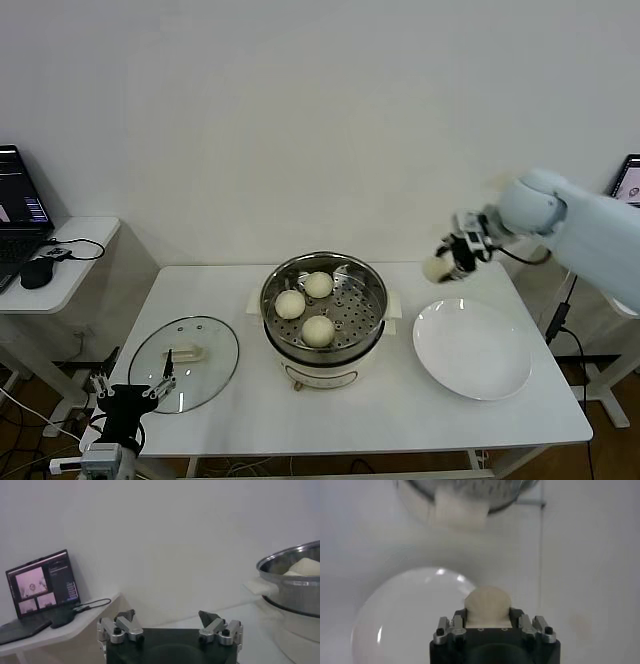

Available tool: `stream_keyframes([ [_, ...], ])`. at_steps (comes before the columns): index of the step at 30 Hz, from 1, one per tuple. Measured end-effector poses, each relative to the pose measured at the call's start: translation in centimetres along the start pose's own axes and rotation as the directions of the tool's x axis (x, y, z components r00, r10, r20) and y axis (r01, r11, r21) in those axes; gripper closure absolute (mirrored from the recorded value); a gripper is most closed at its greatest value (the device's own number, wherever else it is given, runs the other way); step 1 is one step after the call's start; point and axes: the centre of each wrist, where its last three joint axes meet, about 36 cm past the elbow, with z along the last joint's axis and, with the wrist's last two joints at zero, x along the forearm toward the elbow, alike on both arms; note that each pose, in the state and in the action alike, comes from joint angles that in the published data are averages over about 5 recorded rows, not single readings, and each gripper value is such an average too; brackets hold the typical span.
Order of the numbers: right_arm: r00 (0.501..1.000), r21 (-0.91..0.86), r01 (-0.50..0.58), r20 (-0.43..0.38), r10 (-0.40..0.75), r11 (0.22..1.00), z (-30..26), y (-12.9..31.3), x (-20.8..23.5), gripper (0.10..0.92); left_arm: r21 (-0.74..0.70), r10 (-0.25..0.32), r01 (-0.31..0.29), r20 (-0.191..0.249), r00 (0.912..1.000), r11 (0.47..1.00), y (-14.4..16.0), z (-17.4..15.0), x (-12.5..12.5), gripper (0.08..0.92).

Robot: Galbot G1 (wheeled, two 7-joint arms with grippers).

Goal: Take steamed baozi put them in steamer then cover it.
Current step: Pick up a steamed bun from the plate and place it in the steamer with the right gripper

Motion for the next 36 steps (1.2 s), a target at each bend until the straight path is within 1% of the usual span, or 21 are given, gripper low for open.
stream_keyframes([
  [5, 0.998, 0.012, 0.018, 0.055, -0.019, 1.000, -5.0, -1.2, -0.6, 0.479, -0.001, -0.007, 0.007, 0.003, 1.0000, 1.000, 0.2, -0.1, -0.1, 0.177],
  [12, 0.994, 0.021, 0.067, 0.086, -0.069, 0.998, -10.7, -1.6, -4.3, 0.479, 0.002, -0.017, 0.017, 0.001, 0.9999, 1.000, 0.5, -0.2, 0.2, 0.177],
  [17, 0.992, 0.013, 0.104, 0.072, -0.105, 0.994, -13.0, -1.3, -7.5, 0.479, 0.001, -0.020, 0.020, 0.001, 0.9998, 1.000, 0.6, -0.3, 0.3, 0.177],
  [24, 0.989, -0.004, 0.142, 0.036, -0.142, 0.990, -14.4, -0.4, -11.1, 0.479, 0.002, -0.025, 0.025, 0.003, 0.9997, 1.000, 0.7, -0.2, 0.2, 0.177],
  [36, 0.988, -0.034, 0.152, -0.005, -0.152, 0.988, -15.1, 0.6, -14.1, 0.472, -0.002, -0.025, 0.025, 0.008, 0.9996, 1.000, 0.8, -0.3, 0.1, 0.177],
])
